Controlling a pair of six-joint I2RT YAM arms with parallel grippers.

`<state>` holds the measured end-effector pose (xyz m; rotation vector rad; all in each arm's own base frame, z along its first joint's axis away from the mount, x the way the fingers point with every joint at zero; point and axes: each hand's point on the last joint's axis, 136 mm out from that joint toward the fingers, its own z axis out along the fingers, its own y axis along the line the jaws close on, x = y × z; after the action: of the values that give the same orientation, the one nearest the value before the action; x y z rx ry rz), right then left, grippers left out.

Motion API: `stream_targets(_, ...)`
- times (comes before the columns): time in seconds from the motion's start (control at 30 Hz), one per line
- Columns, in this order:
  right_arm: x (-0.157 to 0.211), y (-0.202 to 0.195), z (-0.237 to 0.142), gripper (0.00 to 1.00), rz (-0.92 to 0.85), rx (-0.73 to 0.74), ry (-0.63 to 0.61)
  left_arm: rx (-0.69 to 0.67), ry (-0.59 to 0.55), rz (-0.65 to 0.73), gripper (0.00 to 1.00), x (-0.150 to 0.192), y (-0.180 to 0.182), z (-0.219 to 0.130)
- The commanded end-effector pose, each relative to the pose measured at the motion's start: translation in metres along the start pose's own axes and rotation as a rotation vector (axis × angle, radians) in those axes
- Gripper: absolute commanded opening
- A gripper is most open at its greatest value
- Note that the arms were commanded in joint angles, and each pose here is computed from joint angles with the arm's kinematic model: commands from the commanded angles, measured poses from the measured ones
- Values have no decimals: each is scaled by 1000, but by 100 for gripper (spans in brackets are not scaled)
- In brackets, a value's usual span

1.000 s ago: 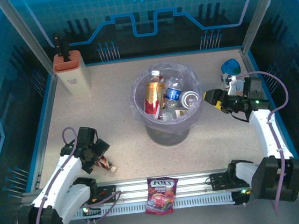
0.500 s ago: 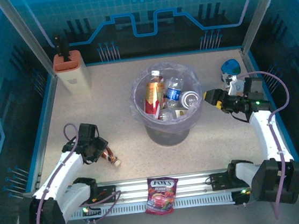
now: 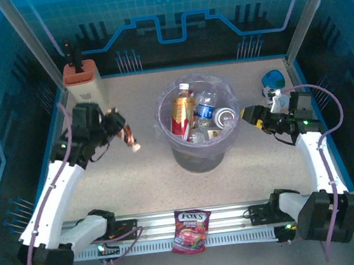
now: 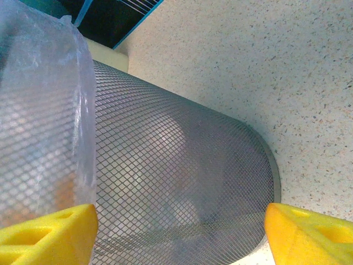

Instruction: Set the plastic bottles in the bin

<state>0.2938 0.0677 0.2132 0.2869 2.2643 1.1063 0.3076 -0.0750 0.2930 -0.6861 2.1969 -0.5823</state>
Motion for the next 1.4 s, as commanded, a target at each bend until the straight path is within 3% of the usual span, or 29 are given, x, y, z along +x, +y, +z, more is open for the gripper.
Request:
stream_targets(0.0, -2, 14, -4, 80, -17, -15, -8, 128, -3, 227, 38, -14, -64, -31)
stream_targets(0.1, 0, 16, -4, 80, -23, -9, -6, 254, -74, 373, 37, -30, -124, -57)
stream_targets(0.23, 2, 17, -5, 80, -27, -4, -4, 388, -125, 451, 36, -36, -174, -68)
stream_targets(0.43, -3, 25, -9, 80, -49, -7, -15, 456, -22, 644, 36, 12, -225, -43)
stream_targets(0.53, -3, 25, -10, 80, -56, -7, -18, 389, 9, 722, 36, 25, -226, -27)
stream_targets(0.77, 0, 23, -9, 80, -59, -1, -11, 176, -7, 707, 34, 20, -198, 14)
stream_targets(0.97, 1, 20, -9, 80, -62, 4, -10, 168, 0, 683, 32, 26, -192, 23)
stream_targets(1.13, 1, 19, -8, 81, -61, 2, -12, 194, 73, 633, 27, 47, -187, 36)
stream_targets(1.37, 1, 19, -9, 81, -63, 9, -11, 312, -32, 619, 25, 33, -209, 3)
